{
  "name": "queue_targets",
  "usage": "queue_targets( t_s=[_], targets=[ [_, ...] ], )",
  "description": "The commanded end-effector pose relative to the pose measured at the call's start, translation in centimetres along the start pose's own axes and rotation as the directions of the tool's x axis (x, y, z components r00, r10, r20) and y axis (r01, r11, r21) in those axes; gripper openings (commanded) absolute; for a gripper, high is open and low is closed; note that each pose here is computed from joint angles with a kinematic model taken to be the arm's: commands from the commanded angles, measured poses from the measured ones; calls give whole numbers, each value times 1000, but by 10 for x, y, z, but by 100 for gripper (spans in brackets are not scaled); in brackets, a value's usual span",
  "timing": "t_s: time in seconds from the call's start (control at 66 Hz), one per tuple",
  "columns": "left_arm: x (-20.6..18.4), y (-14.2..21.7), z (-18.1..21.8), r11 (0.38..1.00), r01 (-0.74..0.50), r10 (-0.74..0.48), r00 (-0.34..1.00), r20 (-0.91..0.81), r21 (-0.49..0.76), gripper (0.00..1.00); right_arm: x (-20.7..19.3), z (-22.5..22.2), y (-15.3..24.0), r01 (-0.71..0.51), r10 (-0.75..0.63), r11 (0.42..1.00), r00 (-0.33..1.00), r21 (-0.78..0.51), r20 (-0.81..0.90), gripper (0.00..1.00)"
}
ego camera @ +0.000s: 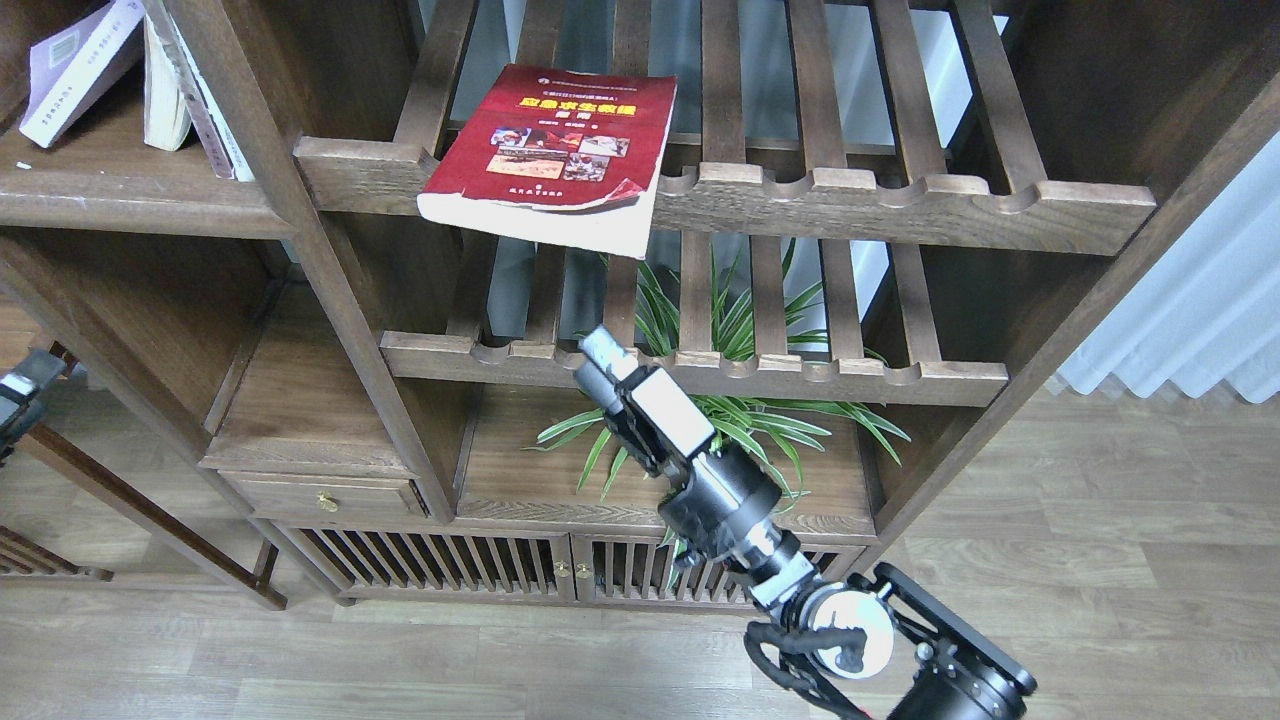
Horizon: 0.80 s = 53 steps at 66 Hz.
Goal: Organize books on shelf
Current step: 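Raise the right gripper and grasp the red book's lower edge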
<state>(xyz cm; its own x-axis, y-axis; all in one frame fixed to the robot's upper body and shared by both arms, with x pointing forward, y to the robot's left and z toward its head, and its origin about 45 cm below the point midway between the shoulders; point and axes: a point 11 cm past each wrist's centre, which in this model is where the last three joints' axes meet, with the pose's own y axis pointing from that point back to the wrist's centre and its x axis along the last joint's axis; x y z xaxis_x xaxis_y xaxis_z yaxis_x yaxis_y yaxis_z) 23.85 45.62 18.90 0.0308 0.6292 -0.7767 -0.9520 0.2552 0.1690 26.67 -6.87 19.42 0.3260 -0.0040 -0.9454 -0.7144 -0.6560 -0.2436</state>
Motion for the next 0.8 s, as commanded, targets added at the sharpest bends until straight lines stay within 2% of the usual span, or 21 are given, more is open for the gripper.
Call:
queue_targets(
  t_s=[0.0,0.348,0.53,0.788],
  targets=[
    [2,0,-3,1000,-5,5,1000,-7,3,100,-6,4,-10,14,-15,1000,1000,-25,-19,93],
    [6,3,-3,1000,-18,18,1000,-11,1,100,-41,9,-42,129,-138,985,988,-115,-75,93],
    [7,3,0,1000,-19,19,1000,-10,-9,100,-38,1,-52,53,-66,993,990,-105,-123,94],
    [10,4,4,999,-30,29,1000,-9,-21,100,-43,-3,-58,60,-75,993,987,-106,-141,94]
  ],
)
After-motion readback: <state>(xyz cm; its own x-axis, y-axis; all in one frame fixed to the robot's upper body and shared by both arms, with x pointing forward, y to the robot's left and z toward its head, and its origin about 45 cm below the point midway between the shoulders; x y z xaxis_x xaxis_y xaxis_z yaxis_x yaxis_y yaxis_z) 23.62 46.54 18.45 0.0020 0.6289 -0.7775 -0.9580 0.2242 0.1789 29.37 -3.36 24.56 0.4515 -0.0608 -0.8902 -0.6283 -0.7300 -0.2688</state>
